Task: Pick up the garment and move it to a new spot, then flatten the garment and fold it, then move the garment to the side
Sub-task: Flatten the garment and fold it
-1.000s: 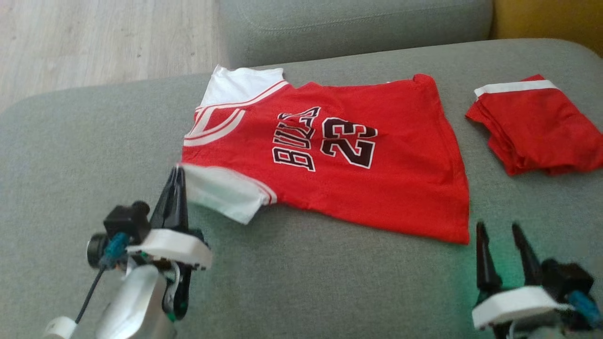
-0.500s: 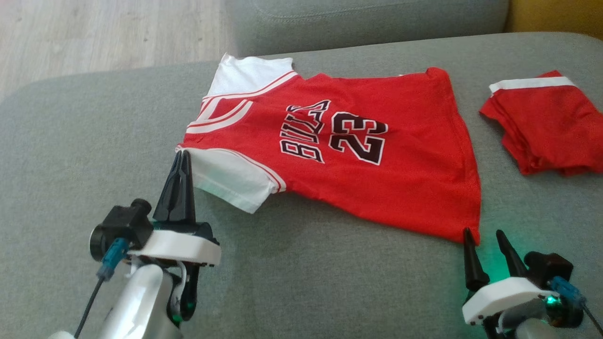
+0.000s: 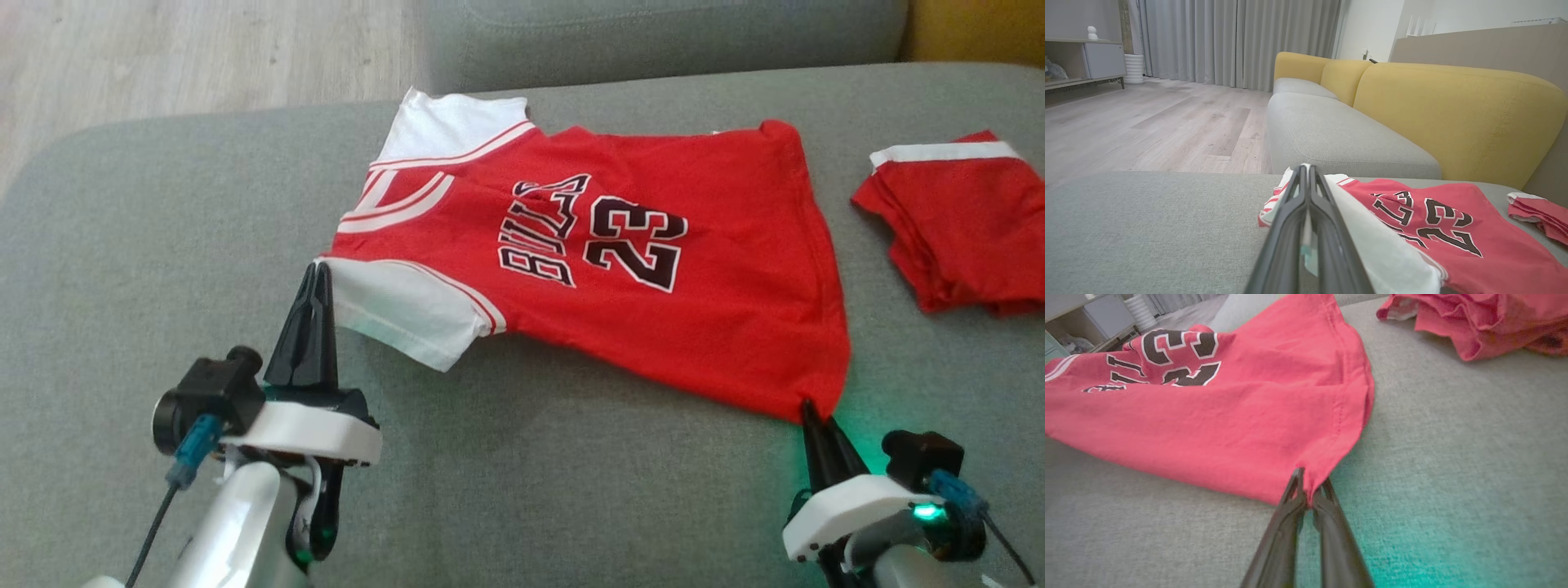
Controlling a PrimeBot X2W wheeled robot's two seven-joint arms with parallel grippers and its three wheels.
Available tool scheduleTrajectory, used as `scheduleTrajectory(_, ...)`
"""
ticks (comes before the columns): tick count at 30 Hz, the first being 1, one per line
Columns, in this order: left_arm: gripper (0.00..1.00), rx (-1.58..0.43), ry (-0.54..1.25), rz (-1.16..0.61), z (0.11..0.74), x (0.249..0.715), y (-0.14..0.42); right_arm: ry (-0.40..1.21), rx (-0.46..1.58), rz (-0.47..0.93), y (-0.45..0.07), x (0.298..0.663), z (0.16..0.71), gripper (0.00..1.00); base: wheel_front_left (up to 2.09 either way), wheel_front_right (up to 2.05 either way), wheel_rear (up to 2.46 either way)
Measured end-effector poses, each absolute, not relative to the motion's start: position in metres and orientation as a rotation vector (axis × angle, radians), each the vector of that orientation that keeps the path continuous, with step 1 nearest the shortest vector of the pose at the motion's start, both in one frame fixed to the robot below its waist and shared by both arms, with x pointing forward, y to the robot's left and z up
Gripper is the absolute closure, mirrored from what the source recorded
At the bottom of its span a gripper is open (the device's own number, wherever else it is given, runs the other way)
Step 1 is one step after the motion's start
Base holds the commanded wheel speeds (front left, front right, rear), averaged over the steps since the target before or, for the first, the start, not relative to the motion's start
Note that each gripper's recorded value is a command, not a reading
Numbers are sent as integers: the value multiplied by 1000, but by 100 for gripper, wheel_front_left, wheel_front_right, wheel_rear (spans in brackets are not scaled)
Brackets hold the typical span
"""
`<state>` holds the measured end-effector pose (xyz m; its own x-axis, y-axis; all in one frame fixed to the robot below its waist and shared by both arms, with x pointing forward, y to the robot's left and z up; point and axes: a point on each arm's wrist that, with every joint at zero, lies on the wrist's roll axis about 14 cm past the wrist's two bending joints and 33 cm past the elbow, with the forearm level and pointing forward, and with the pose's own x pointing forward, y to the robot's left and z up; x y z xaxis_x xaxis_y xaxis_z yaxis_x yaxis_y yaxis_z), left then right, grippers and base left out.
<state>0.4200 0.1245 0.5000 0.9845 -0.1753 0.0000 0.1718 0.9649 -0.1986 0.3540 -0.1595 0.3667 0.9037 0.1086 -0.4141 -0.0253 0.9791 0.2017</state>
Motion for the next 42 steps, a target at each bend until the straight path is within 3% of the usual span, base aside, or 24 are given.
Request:
scheduleTrajectory(7, 100, -241, -30, -181, 519, 415, 123, 275, 173, 76, -162, 367, 407, 100, 0, 0, 0)
scheduleTrajectory(13, 100, -310, -138, -206, 564, 417, 122, 20, 107, 114, -160, 394, 494, 100, 0, 0, 0)
scheduleTrajectory(22, 100, -401, -527, -245, 711, 413, 129, -399, -53, 168, -165, 405, 665, 100, 0, 0, 0)
scheduleTrajectory(30, 100, -425, -703, -315, 798, 383, 134, -559, -112, 201, -160, 391, 744, 100, 0, 0, 0)
scheduleTrajectory(36, 100, -345, -578, -292, 796, 446, 150, -522, -117, 212, -161, 431, 750, 100, 0, 0, 0)
scheduleTrajectory(40, 100, -166, -498, -254, 777, 503, 158, -460, -139, 240, -155, 479, 740, 100, 0, 0, 0)
scheduleTrajectory(42, 100, -139, -452, -221, 763, 548, 164, -408, -170, 265, -148, 523, 730, 100, 0, 0, 0)
